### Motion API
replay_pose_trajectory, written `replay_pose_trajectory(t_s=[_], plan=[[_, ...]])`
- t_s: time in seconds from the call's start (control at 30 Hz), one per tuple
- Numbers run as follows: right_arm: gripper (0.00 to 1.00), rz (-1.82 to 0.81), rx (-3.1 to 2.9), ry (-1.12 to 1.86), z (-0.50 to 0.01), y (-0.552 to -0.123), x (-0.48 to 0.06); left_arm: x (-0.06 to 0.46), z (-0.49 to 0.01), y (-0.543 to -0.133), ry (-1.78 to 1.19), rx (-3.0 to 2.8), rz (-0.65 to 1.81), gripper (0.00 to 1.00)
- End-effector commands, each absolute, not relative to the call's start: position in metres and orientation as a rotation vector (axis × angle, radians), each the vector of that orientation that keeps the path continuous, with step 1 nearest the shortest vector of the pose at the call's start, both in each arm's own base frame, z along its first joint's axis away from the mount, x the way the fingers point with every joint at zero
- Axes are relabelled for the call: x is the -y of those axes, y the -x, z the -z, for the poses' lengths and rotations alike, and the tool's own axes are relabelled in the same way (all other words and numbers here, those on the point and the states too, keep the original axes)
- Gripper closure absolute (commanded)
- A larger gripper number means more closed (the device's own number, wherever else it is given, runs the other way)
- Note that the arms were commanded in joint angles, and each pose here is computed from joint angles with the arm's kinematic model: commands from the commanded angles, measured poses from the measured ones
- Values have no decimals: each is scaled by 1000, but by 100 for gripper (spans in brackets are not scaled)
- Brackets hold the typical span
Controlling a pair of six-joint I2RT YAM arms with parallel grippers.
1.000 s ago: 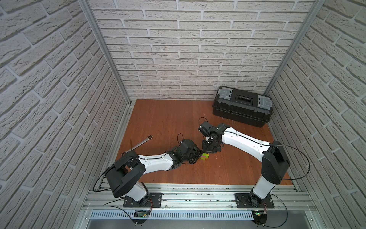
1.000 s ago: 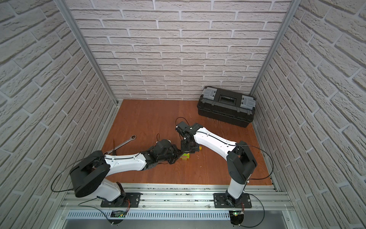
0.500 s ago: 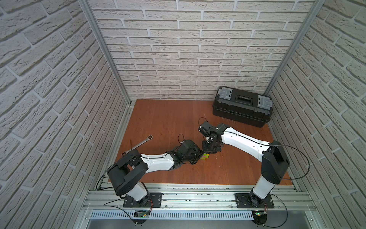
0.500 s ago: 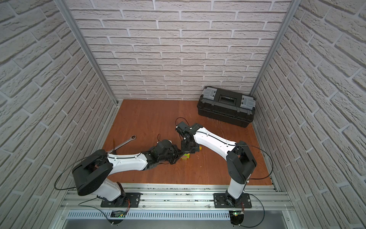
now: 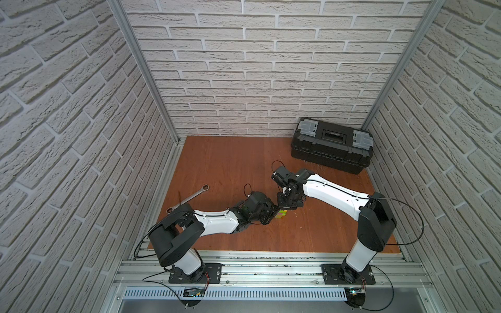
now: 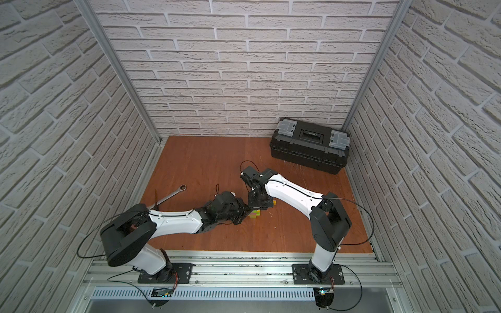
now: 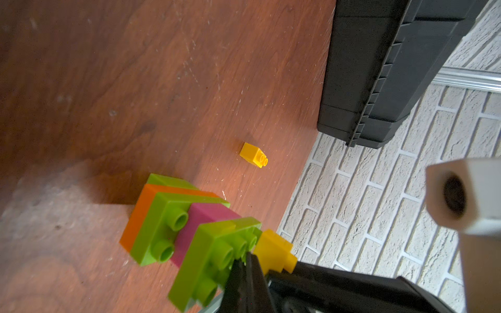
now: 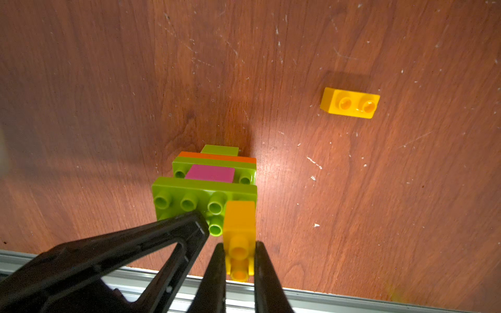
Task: Assemble a carrot with lego
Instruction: Assemble the lego brick with the lego brick.
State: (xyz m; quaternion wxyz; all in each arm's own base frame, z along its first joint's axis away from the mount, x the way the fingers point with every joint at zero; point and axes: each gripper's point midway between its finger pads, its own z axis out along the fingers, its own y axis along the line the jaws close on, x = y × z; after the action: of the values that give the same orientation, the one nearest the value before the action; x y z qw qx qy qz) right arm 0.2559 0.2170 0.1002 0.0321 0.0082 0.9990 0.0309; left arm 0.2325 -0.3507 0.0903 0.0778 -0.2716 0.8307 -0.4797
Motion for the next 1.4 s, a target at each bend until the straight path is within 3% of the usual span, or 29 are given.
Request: replay_pose_trajectory(t_s=[0.0, 0.7, 0.97, 1.37], plan=[[98, -109, -3090, -3, -96, -254, -220, 342, -65, -222, 843, -2556, 1356, 100], [98, -180, -3121, 64, -72, -251, -230, 339, -32, -212, 949, -2585, 1370, 100], [98, -286, -3112, 106, -81, -256, -243, 319, -24, -203, 991, -2585, 1309, 100], [98, -233, -3180, 159, -70, -250, -241, 297, -17, -195, 990, -2610, 1204, 100]])
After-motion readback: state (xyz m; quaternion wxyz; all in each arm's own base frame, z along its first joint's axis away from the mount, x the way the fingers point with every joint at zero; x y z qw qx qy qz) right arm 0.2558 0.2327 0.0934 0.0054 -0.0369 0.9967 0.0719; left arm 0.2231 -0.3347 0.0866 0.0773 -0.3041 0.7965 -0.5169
